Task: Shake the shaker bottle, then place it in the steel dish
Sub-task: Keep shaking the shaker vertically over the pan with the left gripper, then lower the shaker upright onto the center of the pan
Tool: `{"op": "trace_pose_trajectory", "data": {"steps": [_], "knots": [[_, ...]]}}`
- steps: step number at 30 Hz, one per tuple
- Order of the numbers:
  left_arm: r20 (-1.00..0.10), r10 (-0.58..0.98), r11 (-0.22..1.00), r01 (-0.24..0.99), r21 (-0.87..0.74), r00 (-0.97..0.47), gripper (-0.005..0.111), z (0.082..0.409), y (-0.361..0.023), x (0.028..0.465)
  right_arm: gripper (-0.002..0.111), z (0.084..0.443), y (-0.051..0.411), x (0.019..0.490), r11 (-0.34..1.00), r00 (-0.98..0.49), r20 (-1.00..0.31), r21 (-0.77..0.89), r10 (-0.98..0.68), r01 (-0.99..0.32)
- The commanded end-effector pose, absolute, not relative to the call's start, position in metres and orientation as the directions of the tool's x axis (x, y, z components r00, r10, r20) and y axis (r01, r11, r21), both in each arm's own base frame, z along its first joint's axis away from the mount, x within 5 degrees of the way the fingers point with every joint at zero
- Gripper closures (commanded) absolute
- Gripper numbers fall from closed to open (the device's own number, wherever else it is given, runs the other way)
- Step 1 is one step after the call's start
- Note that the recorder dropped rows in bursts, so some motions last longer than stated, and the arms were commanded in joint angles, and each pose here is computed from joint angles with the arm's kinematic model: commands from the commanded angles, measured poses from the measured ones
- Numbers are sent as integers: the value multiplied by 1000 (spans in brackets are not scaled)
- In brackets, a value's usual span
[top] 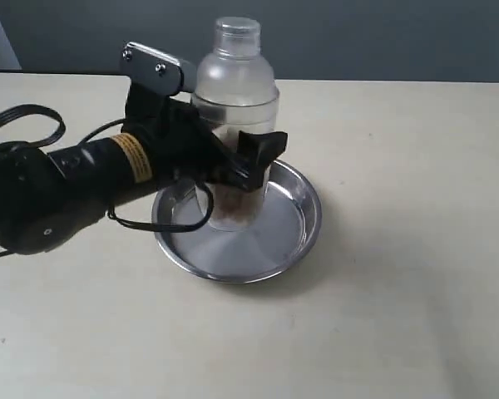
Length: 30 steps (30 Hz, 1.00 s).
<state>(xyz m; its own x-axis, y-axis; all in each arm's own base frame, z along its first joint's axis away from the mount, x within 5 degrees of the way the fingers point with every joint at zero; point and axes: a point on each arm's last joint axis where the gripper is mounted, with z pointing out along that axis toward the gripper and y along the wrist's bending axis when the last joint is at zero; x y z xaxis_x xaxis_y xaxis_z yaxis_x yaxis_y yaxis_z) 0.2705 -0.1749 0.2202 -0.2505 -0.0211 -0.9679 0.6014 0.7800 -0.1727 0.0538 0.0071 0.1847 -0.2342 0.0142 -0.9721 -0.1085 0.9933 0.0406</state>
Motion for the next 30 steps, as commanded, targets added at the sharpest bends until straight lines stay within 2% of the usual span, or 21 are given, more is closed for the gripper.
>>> {"op": "trace_pose_trajectory", "data": {"steps": [1,4,20,27,30], "knots": [[-952,-287,684,719,-128,104,107,312,-176,258,109,186,7,54,993,-220,-975,39,14,-112],[-964,-259,720,677,-152,60,107,316,-173,261,109,186,7,54,993,-220,-975,39,14,-112],[-990,-138,751,646,-133,-44,107,300,-173,264,109,186,7,54,993,-220,-975,39,14,-112],[-988,-92,756,637,-149,-121,107,268,-182,278,109,186,7,54,993,-220,-975,39,14,-112],[-992,-72,747,653,-124,-106,107,250,-188,286,109,186,7,54,993,-220,-975,39,14,-112]]}}
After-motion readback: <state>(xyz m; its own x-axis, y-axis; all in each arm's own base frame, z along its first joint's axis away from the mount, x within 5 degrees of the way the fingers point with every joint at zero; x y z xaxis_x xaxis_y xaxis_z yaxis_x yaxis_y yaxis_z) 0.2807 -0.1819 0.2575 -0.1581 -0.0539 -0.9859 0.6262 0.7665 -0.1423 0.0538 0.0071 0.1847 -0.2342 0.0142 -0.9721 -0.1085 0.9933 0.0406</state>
